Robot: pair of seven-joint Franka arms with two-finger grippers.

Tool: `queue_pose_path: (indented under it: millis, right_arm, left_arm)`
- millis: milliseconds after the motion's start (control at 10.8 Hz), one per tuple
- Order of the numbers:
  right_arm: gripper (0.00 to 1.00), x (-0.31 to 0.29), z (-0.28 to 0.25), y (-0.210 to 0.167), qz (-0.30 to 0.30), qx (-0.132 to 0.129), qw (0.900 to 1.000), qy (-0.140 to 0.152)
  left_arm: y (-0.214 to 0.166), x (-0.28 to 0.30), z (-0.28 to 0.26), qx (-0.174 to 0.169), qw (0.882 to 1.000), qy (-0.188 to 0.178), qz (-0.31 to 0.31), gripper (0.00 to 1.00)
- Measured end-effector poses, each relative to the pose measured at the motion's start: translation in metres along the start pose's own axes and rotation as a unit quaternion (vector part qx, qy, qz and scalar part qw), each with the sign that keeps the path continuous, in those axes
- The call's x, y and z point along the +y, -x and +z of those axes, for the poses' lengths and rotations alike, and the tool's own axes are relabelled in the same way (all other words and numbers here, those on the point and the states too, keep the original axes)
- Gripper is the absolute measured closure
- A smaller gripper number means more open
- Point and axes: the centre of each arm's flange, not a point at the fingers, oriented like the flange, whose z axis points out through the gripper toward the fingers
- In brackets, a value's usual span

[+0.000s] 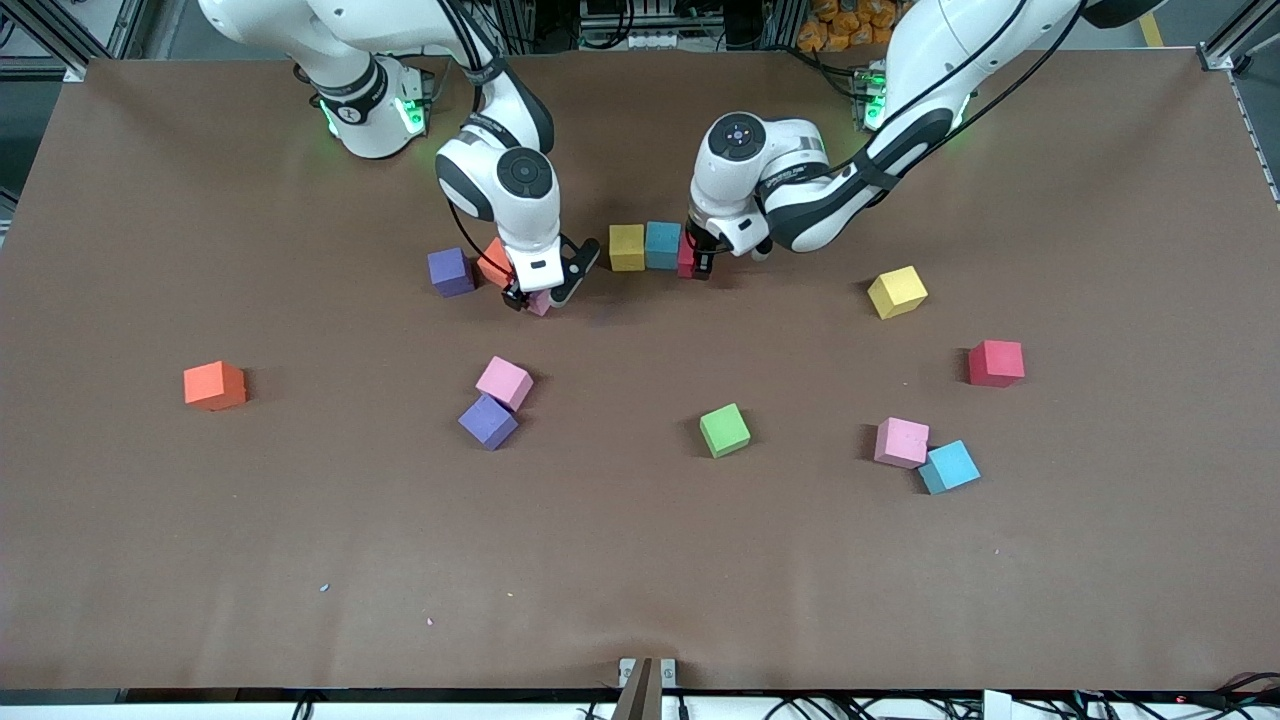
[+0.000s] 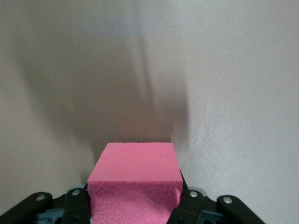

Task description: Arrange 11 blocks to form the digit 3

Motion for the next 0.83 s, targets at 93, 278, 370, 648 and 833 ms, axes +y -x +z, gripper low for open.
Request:
queue_pose_path:
  millis: [93,278,370,648,833]
  right_arm:
    - [0.37,0.000,0.000,0.000,0.000,0.000,1.000,0.000]
    - [0.37,0.000,0.000,0.000,0.002,0.001,1.000,-0.001]
    - [0.37,0.001,-0.001,-0.001,0.010,0.003,1.000,-0.005]
    - [0.37,0.008,-0.006,-0.003,0.052,0.016,0.998,-0.029]
    - [0.37,0.020,-0.012,-0.002,0.105,0.028,0.993,-0.055]
  left_arm:
    - [0.001,0.000,0.000,-0.001,1.000,0.000,0.000,0.39]
    - [0.004,-0.004,0.001,-0.001,1.000,-0.002,0.003,0.38]
    - [0.005,-0.005,0.002,-0.002,1.000,-0.003,0.001,0.28]
    - [0.007,-0.002,-0.001,-0.004,1.000,0.000,-0.001,0.00]
    - [0.012,-0.003,-0.009,0.001,1.000,0.003,0.004,0.00]
